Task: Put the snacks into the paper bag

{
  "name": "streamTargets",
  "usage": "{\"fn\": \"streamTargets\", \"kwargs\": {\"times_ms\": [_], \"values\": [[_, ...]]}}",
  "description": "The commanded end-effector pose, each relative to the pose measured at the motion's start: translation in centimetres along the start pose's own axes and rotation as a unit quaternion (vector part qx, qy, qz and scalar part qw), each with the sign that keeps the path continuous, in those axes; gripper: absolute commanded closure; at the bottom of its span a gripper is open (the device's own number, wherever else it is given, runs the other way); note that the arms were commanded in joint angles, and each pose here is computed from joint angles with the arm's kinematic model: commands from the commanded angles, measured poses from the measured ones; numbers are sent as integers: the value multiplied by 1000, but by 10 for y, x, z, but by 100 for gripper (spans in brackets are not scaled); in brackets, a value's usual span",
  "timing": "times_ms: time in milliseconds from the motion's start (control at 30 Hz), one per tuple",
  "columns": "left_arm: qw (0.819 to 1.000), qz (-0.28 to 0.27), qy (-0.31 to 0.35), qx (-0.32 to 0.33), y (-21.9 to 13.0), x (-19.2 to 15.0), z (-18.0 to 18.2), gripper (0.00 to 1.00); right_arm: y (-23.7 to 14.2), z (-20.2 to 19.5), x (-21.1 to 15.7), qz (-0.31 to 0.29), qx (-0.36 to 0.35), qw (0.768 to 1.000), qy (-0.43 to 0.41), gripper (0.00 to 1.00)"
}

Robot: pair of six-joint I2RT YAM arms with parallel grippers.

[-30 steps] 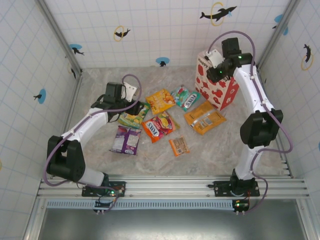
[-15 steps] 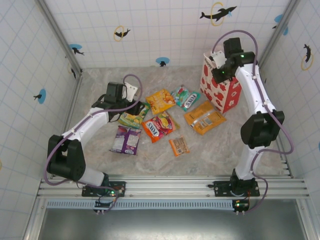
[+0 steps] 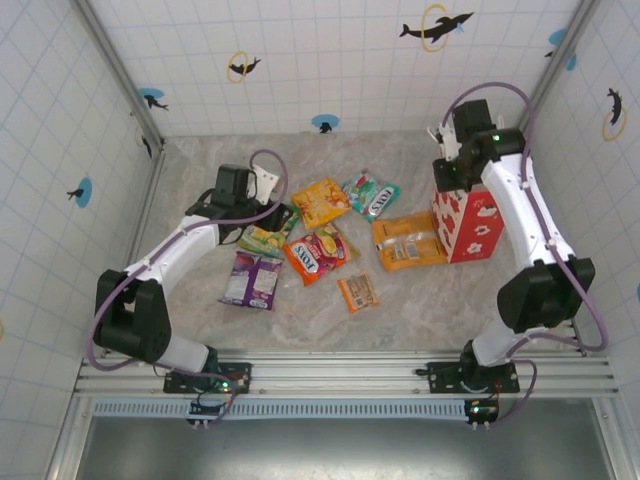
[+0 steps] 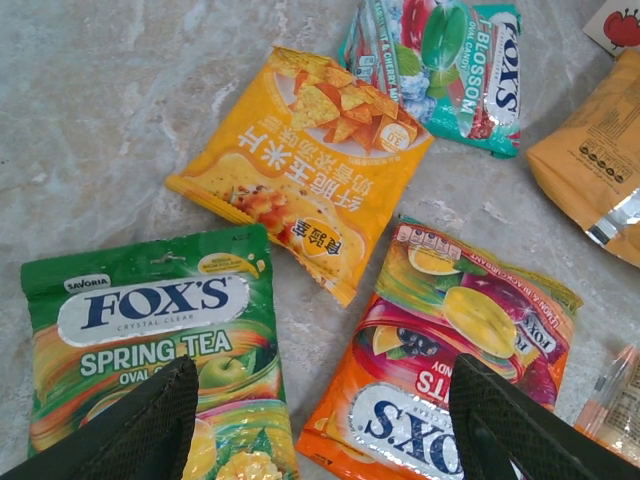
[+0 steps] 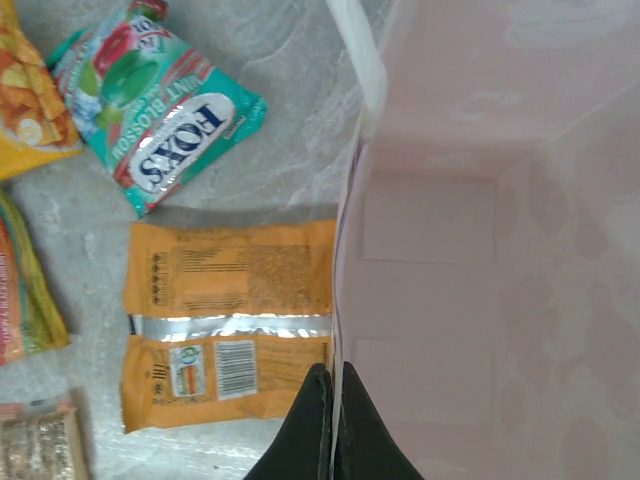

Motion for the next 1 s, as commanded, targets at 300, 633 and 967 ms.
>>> {"fn": "streamTargets", "kwargs": {"times_ms": [300,633,967], "values": [[1000,-16,12,-18,-11,8,-10,32,-6,16,-25,-66,1,994,83,100],[1000,-16,11,-24,-10,8,-11,32,-13,46,-12,-134,94,982,90,100],[1000,-13,9,-24,-9,7,-11,32,5,34,-18,-89,48,989,106,100]]}}
Point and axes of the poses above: each hand's point on the last joint's axis, 136 mm out from that joint toward the fingers, its own y axis out along the fingers, its own z axis along the line the jaws close on, x = y × z, the point moved 9 cm from there along -y, back along the fingers, and after that the axes turned 9 degrees about -y, right-handed, at the moved point
